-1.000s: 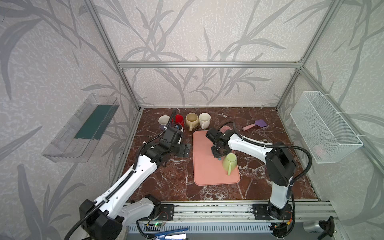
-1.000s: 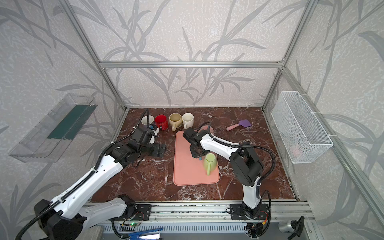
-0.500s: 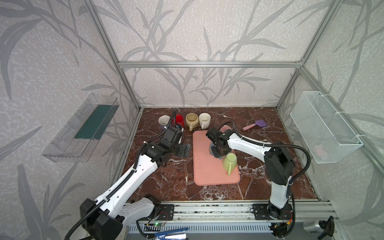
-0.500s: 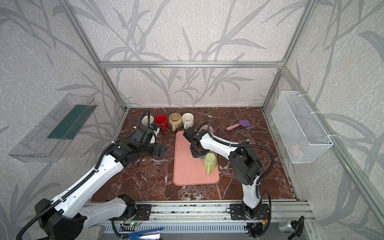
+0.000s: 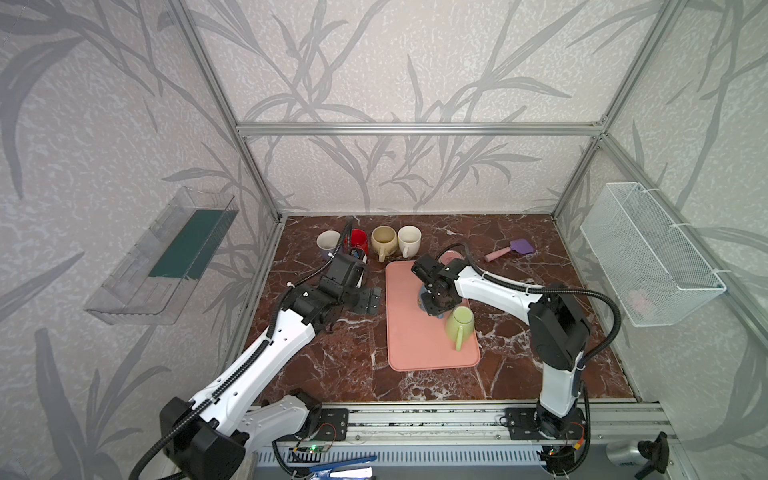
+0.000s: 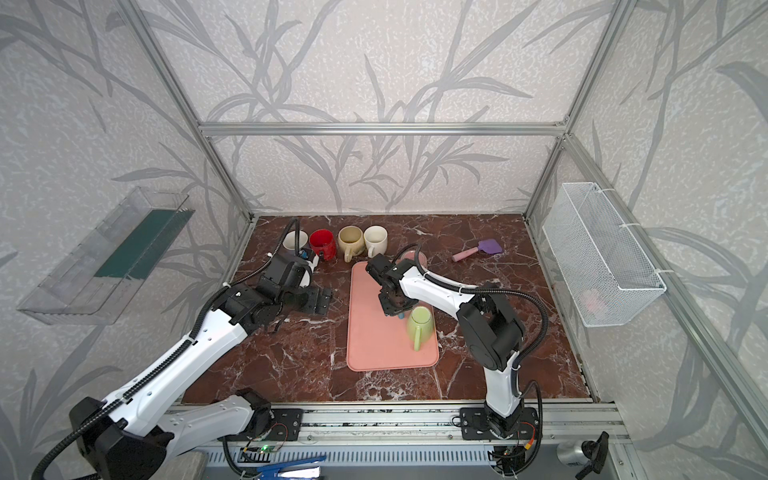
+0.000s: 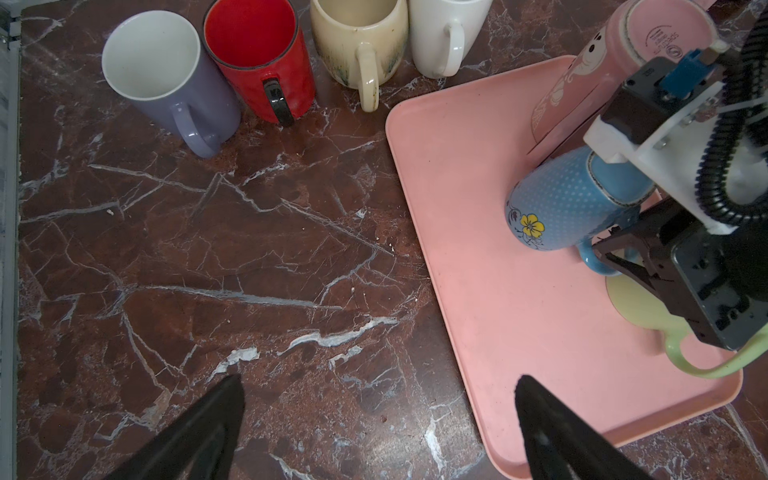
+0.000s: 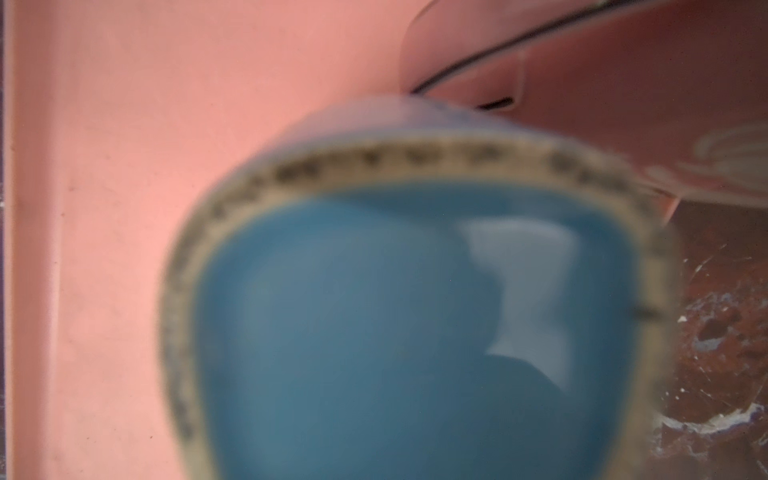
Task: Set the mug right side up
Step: 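Close the right gripper on the blue mug while the left arm moves toward the tray, then lift the blue mug with the right gripper, turning it toward the left gripper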
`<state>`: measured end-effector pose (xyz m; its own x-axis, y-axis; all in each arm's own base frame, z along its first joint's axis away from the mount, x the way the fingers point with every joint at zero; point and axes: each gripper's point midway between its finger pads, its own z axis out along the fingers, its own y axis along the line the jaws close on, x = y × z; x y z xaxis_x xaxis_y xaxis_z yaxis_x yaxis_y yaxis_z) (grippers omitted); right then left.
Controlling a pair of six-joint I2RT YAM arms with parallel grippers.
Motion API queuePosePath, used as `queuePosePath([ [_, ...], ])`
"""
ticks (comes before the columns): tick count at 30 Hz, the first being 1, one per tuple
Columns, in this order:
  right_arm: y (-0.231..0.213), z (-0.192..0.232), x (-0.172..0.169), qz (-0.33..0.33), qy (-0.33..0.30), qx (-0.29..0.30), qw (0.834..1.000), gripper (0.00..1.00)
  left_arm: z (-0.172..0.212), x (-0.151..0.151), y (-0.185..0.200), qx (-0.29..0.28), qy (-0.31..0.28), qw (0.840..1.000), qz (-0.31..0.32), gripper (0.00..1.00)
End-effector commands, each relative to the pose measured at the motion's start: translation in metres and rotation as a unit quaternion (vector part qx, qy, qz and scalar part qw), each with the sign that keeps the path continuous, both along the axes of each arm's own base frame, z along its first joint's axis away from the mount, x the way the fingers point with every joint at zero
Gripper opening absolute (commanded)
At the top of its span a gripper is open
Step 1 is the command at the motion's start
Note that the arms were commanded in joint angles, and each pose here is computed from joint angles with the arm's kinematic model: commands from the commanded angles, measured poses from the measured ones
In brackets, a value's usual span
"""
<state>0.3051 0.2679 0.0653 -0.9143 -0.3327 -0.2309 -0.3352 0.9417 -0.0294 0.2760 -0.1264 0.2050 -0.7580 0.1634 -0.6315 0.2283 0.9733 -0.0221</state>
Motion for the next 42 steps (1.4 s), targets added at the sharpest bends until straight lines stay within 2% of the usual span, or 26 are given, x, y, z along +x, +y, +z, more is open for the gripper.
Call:
queuePosePath([
  [1,0.008,0.002,0.005,0.004,-0.001,0.011,1.0,0.25,-0.005,-0.001,0.002,0.013,0.003,1.0,-0.003,0.99],
  [5,0.012,0.0,0.007,0.006,0.004,0.015,1.0,0.15,-0.005,-0.001,0.002,0.014,0.003,1.0,-0.003,0.99],
  [15,0.015,0.002,0.007,0.012,0.003,0.02,1.0,0.01,-0.006,0.0,0.004,0.018,0.003,1.0,-0.001,0.99],
  [18,0.018,0.008,0.006,0.021,-0.001,0.034,0.999,0.0,-0.006,0.0,0.004,0.018,0.002,1.0,-0.002,0.99],
  [31,0.042,0.057,-0.004,0.054,-0.023,0.193,0.979,0.0,0.003,0.002,0.004,0.003,-0.019,1.0,0.009,0.99],
  [35,0.041,0.078,-0.004,0.053,-0.034,0.247,0.967,0.0,0.013,0.002,0.001,-0.027,-0.039,0.999,0.012,0.99],
  [42,0.027,0.111,-0.006,0.054,-0.059,0.306,0.949,0.0,0.044,0.0,-0.02,-0.131,-0.072,0.989,-0.006,0.99],
])
